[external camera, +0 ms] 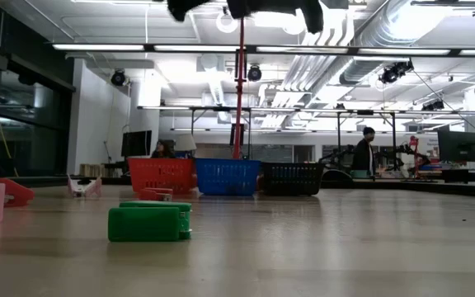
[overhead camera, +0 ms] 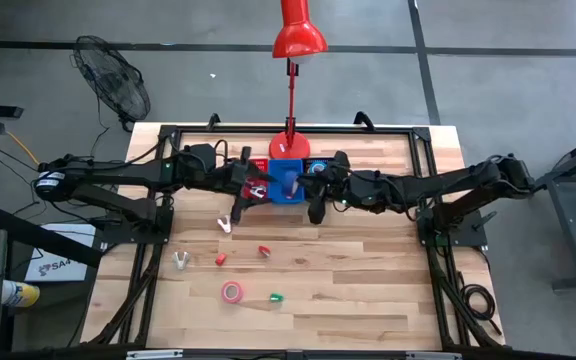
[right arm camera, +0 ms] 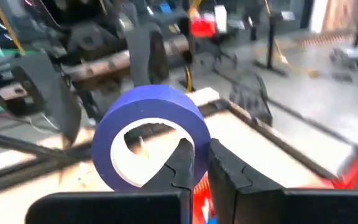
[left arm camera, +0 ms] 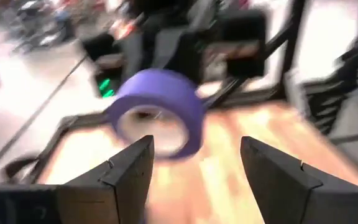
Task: Pick and place Stapler, Stapler remover, tape
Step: Put the violet tape into the black basket
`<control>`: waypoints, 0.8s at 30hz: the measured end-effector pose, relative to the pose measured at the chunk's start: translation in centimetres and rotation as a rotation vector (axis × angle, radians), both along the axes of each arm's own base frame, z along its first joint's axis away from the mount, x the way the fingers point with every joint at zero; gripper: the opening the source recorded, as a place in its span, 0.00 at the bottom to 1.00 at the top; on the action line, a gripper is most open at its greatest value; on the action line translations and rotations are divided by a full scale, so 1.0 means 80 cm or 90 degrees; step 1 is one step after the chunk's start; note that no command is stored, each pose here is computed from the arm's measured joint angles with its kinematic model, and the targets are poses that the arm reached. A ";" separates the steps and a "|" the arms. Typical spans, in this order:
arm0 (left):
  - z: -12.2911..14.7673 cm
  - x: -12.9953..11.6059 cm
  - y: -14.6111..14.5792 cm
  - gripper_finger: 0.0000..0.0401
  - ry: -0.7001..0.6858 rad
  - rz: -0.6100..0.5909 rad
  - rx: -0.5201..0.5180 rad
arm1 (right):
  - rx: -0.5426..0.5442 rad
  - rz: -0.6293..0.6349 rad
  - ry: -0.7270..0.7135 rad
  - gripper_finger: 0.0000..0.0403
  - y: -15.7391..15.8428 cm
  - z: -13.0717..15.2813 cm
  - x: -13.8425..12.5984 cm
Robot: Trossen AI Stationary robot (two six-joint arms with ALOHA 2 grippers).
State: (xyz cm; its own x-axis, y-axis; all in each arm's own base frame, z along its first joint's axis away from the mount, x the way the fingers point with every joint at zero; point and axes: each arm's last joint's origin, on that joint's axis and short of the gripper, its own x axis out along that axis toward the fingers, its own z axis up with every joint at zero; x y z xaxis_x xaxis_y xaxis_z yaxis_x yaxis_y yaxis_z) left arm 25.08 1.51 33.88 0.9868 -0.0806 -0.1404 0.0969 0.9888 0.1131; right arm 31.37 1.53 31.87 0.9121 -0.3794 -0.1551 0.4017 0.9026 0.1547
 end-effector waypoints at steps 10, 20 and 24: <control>0.002 -0.029 0.009 0.60 0.066 0.185 0.075 | 0.252 -0.218 0.144 0.04 -0.045 -0.047 -0.027; -0.005 -0.032 0.010 0.60 0.105 0.198 0.081 | 0.429 -0.313 0.238 0.04 -0.107 -0.070 -0.053; -0.008 -0.034 0.010 0.60 0.122 0.199 0.083 | 0.462 -0.290 0.252 0.04 -0.120 -0.078 -0.049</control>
State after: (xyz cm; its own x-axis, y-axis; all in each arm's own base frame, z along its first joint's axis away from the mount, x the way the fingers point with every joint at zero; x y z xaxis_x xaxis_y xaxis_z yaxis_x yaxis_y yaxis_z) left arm 22.37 2.27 33.28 0.9158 0.2501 -0.3144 -0.1749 0.9527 0.2485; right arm 27.44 -8.09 25.64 0.5309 -0.3749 -0.7600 0.8353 0.3826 0.3948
